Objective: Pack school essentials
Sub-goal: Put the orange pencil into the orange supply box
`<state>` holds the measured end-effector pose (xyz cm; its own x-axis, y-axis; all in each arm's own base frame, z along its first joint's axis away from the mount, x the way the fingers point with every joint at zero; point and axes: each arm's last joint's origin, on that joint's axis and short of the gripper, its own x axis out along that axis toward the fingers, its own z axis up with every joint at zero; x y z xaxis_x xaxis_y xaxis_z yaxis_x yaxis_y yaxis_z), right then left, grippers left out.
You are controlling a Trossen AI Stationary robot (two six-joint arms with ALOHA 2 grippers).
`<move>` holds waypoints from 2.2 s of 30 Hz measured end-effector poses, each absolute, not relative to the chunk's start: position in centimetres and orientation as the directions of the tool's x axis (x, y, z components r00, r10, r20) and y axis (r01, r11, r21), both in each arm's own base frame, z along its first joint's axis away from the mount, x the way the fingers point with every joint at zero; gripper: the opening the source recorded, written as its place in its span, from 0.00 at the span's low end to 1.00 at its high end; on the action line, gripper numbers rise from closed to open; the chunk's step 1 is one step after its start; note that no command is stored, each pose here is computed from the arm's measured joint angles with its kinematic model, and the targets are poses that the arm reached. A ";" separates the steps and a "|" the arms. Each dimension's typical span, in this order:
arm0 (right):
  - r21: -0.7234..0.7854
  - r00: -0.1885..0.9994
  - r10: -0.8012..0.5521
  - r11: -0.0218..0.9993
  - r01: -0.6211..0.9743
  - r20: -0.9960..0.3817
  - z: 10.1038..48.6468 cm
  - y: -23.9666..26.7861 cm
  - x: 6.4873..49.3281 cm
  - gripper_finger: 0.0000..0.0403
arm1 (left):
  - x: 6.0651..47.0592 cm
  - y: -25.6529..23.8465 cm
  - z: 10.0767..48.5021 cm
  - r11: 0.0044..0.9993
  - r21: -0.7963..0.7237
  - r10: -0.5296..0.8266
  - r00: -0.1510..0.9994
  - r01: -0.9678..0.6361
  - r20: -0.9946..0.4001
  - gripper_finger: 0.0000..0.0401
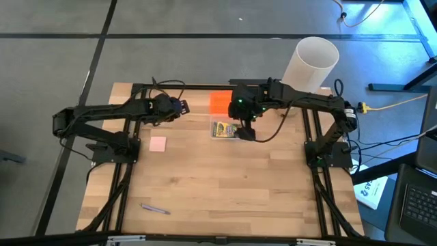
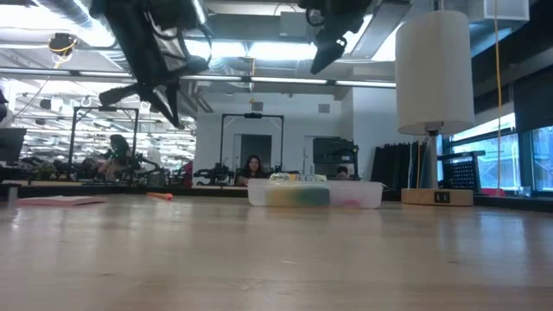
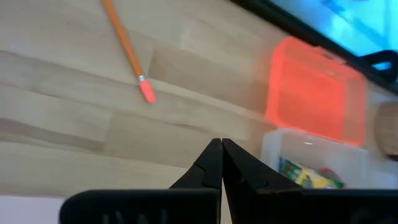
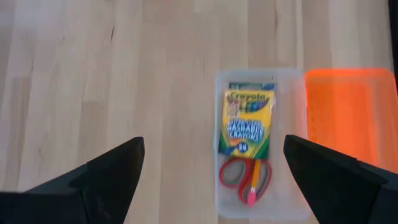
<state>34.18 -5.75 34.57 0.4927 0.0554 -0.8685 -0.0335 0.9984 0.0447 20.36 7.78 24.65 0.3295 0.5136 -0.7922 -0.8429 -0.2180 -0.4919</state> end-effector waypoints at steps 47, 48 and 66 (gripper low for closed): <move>-0.038 0.518 -0.140 0.979 0.202 -0.844 34.8 -6.6 34.6 0.96 | 22.0 9.4 21.1 -0.320 -0.362 0.465 0.188 -0.875 -0.865 0.00; -0.038 0.517 -0.140 0.979 0.203 -0.844 34.8 -6.6 34.6 0.96 | 22.0 9.4 21.1 -0.321 -0.356 0.463 0.183 -0.878 -0.868 0.00; -0.038 0.517 -0.139 0.979 0.202 -0.845 34.8 -6.6 34.6 0.96 | 22.1 9.3 21.1 -0.271 -0.339 0.474 0.182 -0.901 -0.862 0.00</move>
